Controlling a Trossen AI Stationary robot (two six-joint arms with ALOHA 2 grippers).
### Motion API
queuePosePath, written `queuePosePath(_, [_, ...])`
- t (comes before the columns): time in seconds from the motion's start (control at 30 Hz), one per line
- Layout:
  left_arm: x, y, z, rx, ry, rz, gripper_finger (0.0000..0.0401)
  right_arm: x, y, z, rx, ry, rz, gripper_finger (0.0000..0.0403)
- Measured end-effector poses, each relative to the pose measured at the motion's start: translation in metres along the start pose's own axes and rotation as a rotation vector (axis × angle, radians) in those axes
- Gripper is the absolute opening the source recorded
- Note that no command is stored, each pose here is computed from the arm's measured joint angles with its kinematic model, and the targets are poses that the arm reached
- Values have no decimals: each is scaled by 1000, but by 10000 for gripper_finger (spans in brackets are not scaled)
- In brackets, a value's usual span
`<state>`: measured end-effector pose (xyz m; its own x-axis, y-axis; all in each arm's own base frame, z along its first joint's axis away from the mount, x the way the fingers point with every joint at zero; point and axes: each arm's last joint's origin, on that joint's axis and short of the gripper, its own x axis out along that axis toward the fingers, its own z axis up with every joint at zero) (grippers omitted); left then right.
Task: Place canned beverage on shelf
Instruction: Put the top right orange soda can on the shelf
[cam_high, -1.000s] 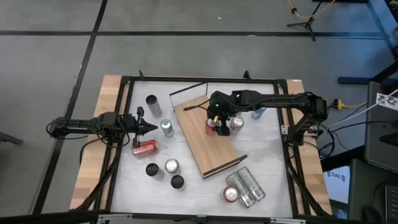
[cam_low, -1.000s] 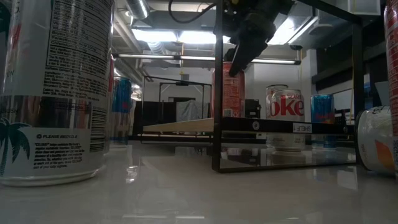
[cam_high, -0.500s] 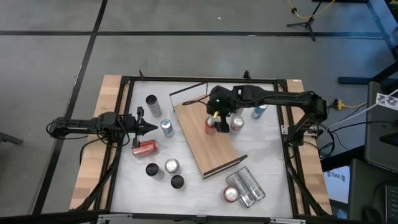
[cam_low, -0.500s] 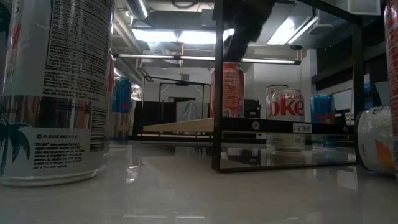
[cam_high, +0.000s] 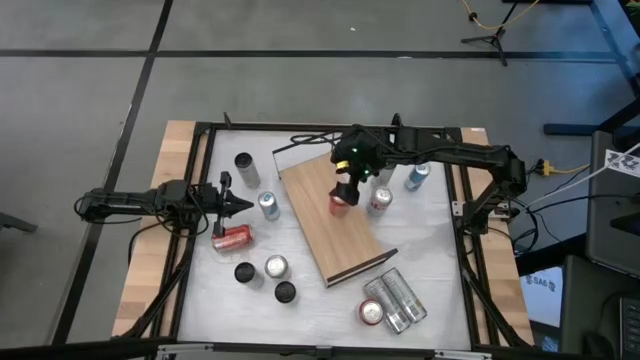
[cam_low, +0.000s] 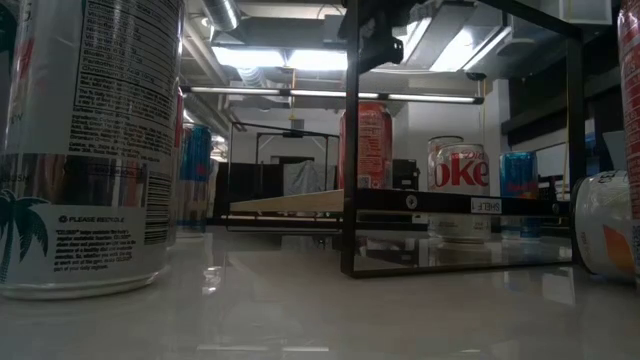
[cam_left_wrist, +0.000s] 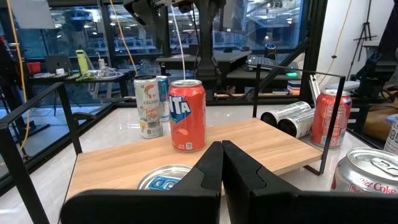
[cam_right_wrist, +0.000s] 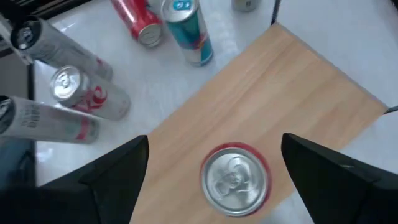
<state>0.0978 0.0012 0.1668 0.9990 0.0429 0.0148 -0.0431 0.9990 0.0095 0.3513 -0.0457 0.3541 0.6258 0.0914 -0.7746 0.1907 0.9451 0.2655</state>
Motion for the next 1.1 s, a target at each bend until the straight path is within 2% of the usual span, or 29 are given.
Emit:
queuePosePath(0.13, [0,0,0,0,0,0,0,0,1,0,4,8,33,360])
queuePosePath(0.2, [0,0,0,0,0,0,0,0,1,0,73,6,18,360])
queuePosePath(0.3, [0,0,0,0,0,1,0,0,-2,-1,228,-6,-80,360])
queuePosePath(0.43, [0,0,0,0,0,0,0,-1,-7,-8,295,22,-212,360])
queuePosePath(0.6, [0,0,0,0,0,0,0,2,-8,-14,365,59,-235,360])
queuePosePath(0.83, [0,0,0,0,0,0,0,17,4,-23,355,59,-248,360])
queuePosePath(1.1, [0,0,0,0,0,0,0,20,19,-26,328,-1,-324,360])
